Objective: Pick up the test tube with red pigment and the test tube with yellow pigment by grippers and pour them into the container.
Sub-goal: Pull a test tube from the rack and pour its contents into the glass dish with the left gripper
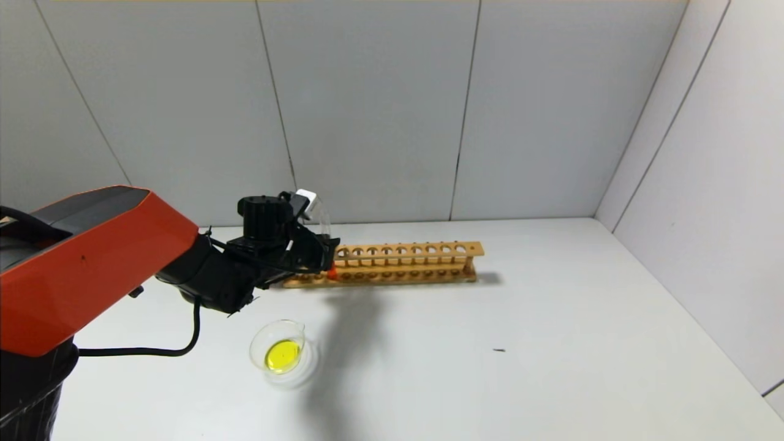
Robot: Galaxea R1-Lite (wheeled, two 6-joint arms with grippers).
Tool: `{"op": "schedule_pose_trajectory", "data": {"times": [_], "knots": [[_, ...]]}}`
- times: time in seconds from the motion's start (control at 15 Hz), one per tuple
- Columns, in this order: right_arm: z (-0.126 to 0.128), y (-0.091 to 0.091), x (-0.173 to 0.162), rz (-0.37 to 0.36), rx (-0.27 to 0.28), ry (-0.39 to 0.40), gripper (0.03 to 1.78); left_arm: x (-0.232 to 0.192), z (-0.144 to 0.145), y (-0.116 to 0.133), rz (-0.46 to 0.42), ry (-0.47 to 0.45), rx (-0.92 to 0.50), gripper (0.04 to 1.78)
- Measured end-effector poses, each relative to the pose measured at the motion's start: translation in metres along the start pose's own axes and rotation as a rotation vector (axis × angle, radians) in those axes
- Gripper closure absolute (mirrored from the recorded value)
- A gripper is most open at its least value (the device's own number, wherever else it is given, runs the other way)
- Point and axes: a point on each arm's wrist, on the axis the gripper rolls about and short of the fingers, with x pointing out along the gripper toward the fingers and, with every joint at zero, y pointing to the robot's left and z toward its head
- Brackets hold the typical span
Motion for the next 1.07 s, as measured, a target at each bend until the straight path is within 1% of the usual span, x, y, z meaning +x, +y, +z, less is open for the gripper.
{"op": "schedule_pose_trajectory", "data": {"times": [0.13, 0.27, 0.6, 0.8, 0.93, 1.07], "knots": [[0.0, 0.0, 0.0, 0.0, 0.0, 0.0, 0.06, -0.004, 0.008, -0.001, 0.002, -0.018, 0.021, 1.5], [0.0, 0.0, 0.0, 0.0, 0.0, 0.0, 0.06, -0.013, 0.025, -0.002, 0.005, -0.055, 0.049, 1.5], [0.0, 0.0, 0.0, -0.001, 0.0, 0.0, 0.06, -0.047, 0.075, -0.007, 0.012, -0.13, 0.111, 1.5], [0.0, 0.0, 0.0, -0.001, 0.0, 0.0, 0.06, -0.074, 0.105, -0.013, 0.021, -0.198, 0.168, 1.5], [0.0, 0.0, 0.0, 0.0, 0.0, 0.0, 0.06, -0.094, 0.115, -0.016, 0.033, -0.23, 0.224, 1.5], [0.0, 0.0, 0.0, 0.0, 0.0, 0.0, 0.06, -0.114, 0.111, -0.02, 0.042, -0.219, 0.313, 1.5]]}}
